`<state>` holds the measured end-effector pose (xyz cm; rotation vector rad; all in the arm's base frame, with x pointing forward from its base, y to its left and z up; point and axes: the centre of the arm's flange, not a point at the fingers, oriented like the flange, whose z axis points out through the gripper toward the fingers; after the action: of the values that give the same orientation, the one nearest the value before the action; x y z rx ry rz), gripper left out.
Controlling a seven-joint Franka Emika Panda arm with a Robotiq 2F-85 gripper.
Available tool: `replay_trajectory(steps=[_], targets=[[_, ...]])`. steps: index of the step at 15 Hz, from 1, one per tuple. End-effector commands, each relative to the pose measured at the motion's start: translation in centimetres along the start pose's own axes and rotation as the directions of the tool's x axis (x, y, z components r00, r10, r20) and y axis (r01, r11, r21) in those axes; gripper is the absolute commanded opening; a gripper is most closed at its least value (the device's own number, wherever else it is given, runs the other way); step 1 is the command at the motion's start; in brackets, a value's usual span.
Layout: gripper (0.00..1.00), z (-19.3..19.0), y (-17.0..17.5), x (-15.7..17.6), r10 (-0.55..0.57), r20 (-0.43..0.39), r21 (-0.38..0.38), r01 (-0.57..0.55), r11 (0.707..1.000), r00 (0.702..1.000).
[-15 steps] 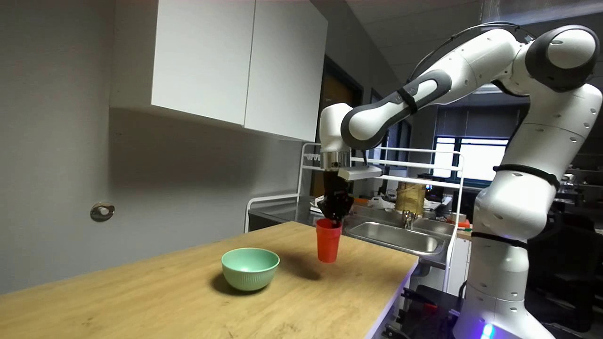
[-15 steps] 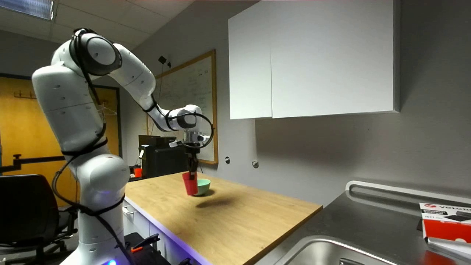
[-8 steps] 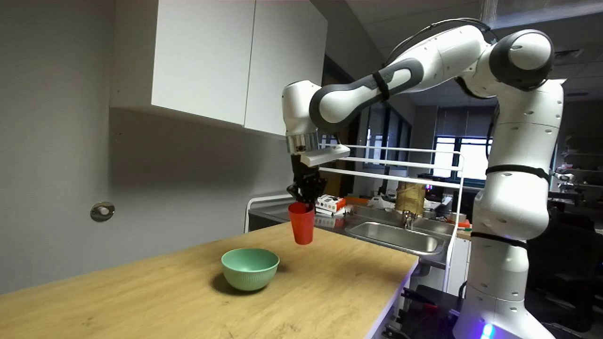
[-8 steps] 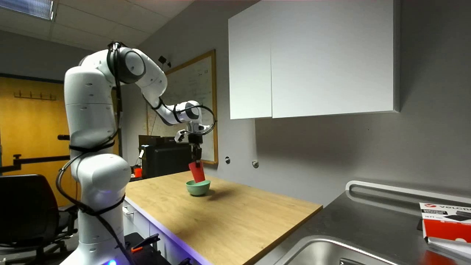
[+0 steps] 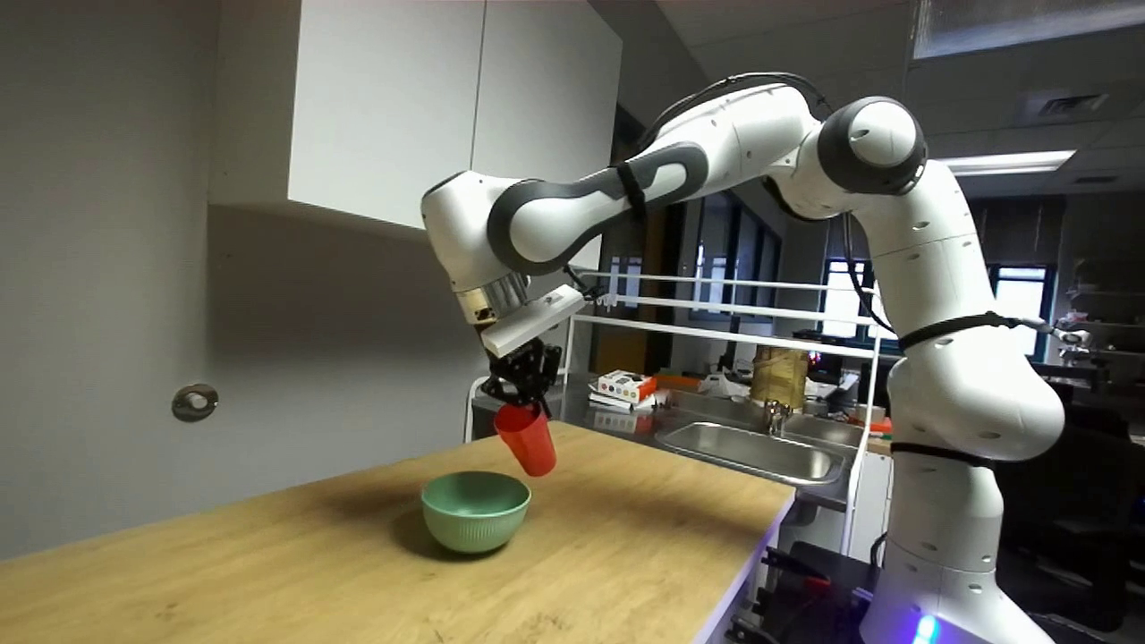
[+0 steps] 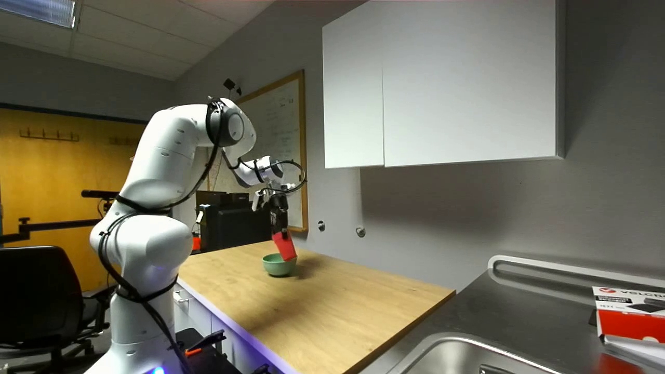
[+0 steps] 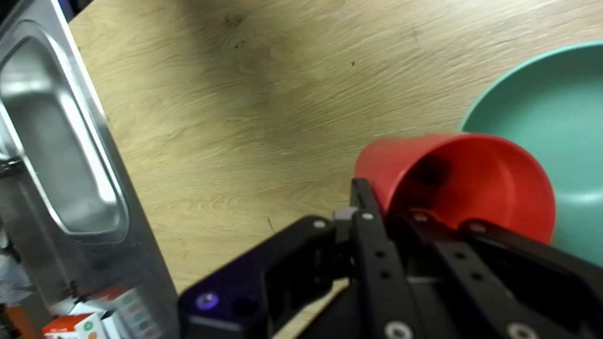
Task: Pour the contents in the orange cup into the green bowl
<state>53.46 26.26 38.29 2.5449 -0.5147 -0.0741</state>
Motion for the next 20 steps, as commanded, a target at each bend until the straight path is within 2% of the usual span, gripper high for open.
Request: replay_trajectory(steps=[1,5,9,11,13,16,20], targets=[[0.02,-3.3,-5.3,-1.3,0.02,-0.071,-0.191,-0.033,0.981,0.997],[0.02,-3.8,-8.6,-6.9,-0.024,-0.164,-0.408,-0.046,0.912,0.986],[0.02,-2.5,-11.2,-10.0,-0.092,-0.274,-0.591,-0.092,0.802,0.957],[0.02,-1.6,-12.2,-10.4,-0.12,-0.324,-0.654,-0.131,0.745,0.938],[0.02,-0.6,-12.9,-9.9,-0.142,-0.37,-0.693,-0.171,0.7,0.918],[0.02,-1.6,-15.0,-8.2,-0.147,-0.429,-0.72,-0.239,0.651,0.891],[0.02,-2.4,-15.6,-6.9,-0.157,-0.487,-0.746,-0.316,0.586,0.859]])
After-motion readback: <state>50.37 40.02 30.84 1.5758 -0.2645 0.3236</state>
